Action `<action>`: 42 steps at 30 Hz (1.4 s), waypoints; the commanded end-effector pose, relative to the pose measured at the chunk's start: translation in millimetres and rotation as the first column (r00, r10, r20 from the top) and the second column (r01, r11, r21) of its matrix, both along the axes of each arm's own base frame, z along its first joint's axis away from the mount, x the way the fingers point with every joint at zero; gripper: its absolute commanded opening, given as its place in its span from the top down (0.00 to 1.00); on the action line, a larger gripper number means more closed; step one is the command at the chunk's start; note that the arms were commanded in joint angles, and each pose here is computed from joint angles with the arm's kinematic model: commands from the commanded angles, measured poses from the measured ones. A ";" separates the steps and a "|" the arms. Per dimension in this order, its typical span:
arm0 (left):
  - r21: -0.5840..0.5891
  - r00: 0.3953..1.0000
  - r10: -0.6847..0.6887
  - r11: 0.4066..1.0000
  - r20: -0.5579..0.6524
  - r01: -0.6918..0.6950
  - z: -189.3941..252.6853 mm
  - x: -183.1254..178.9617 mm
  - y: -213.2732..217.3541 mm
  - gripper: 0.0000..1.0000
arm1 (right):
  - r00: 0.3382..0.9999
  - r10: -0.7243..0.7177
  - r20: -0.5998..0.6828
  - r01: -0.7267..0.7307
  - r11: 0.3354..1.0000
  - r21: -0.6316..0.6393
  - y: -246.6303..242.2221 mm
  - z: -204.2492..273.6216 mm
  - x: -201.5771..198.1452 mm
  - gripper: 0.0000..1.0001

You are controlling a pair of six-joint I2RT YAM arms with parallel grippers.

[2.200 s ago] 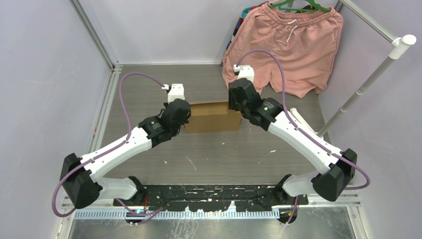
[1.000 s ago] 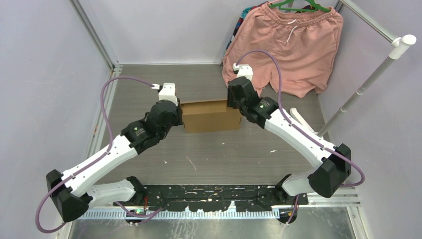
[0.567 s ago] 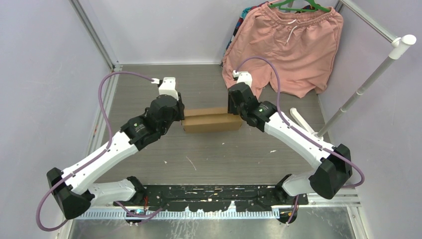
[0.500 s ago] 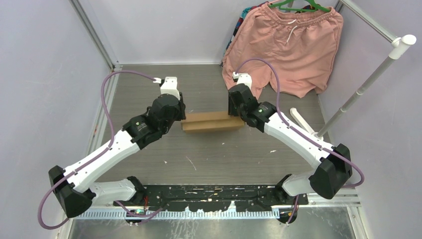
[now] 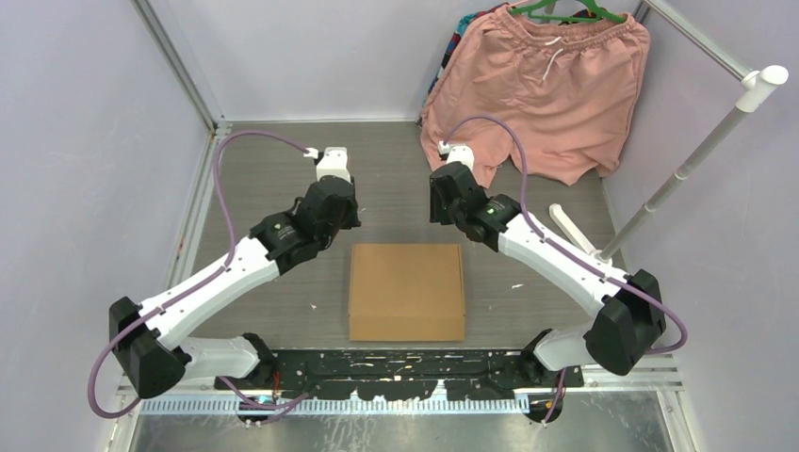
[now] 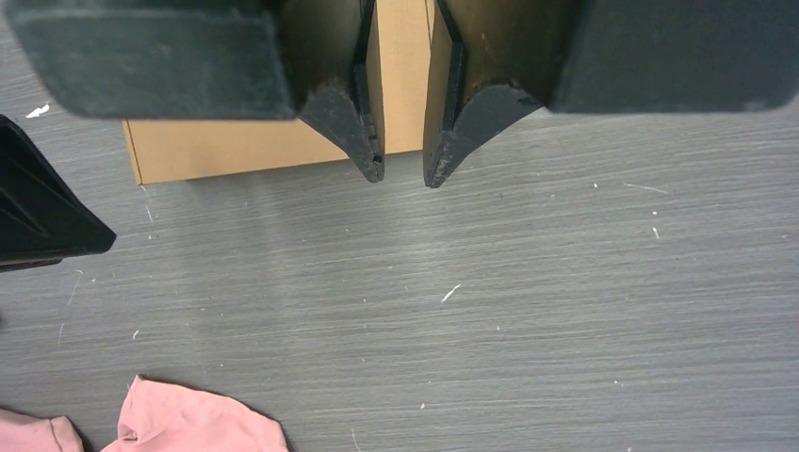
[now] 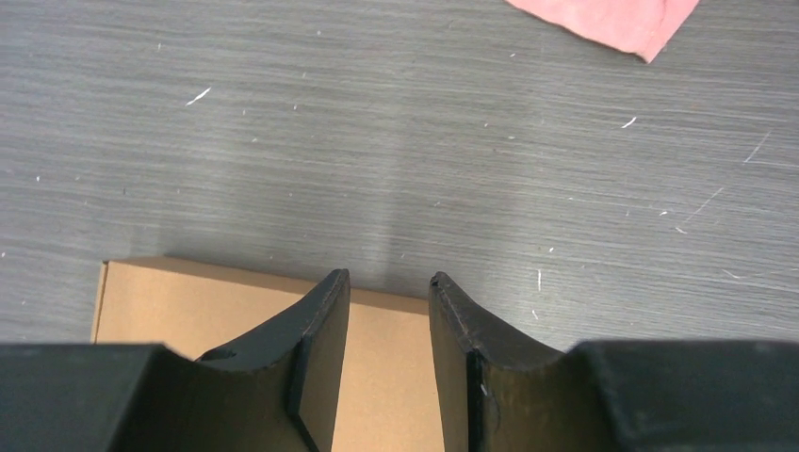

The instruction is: Fold the paper box

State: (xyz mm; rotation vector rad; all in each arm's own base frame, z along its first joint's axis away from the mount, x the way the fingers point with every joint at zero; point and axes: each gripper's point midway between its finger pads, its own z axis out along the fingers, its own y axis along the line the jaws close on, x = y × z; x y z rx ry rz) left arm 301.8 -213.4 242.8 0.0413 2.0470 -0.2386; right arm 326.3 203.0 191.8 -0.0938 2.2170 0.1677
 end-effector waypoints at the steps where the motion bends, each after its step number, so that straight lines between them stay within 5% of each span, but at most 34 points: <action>1: -0.077 0.999 -0.027 0.997 0.044 0.030 28.4 -8.1 -0.9 0.77 | 0.997 0.074 -0.011 -0.074 0.996 0.042 11.6 9.7 -3.7 0.57; 7: -0.114 0.986 -0.168 0.980 -0.016 0.165 21.2 -53.0 -3.8 0.84 | 0.993 0.087 -0.084 -0.080 0.994 0.076 18.7 0.6 16.8 0.57; 16: -0.069 0.917 -0.269 0.963 -0.294 0.260 -54.4 -139.2 -29.4 0.77 | 0.964 0.074 -0.255 -0.052 0.994 0.092 36.0 -33.7 47.7 0.57; 17: -0.082 0.917 -0.265 0.964 -0.298 0.252 -59.9 -148.4 -32.9 0.75 | 0.957 0.072 -0.281 -0.047 0.995 0.093 38.9 -39.8 49.6 0.57; 19: -0.102 0.910 -0.275 0.961 -0.309 0.256 -71.0 -167.1 -40.8 0.52 | 0.947 0.064 -0.316 -0.033 0.994 0.102 44.0 -46.6 52.9 0.57; 20: -0.105 0.910 -0.275 0.961 -0.311 0.255 -75.9 -175.0 -44.6 0.49 | 0.941 0.063 -0.332 -0.029 0.994 0.107 46.9 -49.2 54.0 0.57; 27: -0.035 0.909 -0.289 0.956 -0.299 0.293 -98.2 -231.7 -78.2 0.62 | 0.920 0.057 -0.387 -0.006 0.991 0.132 58.1 -65.4 57.5 0.58; 33: -0.048 0.928 -0.261 0.965 -0.265 0.258 -120.0 -247.4 -106.1 0.99 | 0.906 0.047 -0.420 0.019 0.988 0.151 58.6 -77.0 50.0 0.61; 42: 0.051 0.974 -0.186 0.980 -0.128 0.194 -128.5 -237.2 -120.1 1.00 | 0.878 0.089 -0.471 0.010 0.979 0.205 71.6 -95.9 42.6 0.61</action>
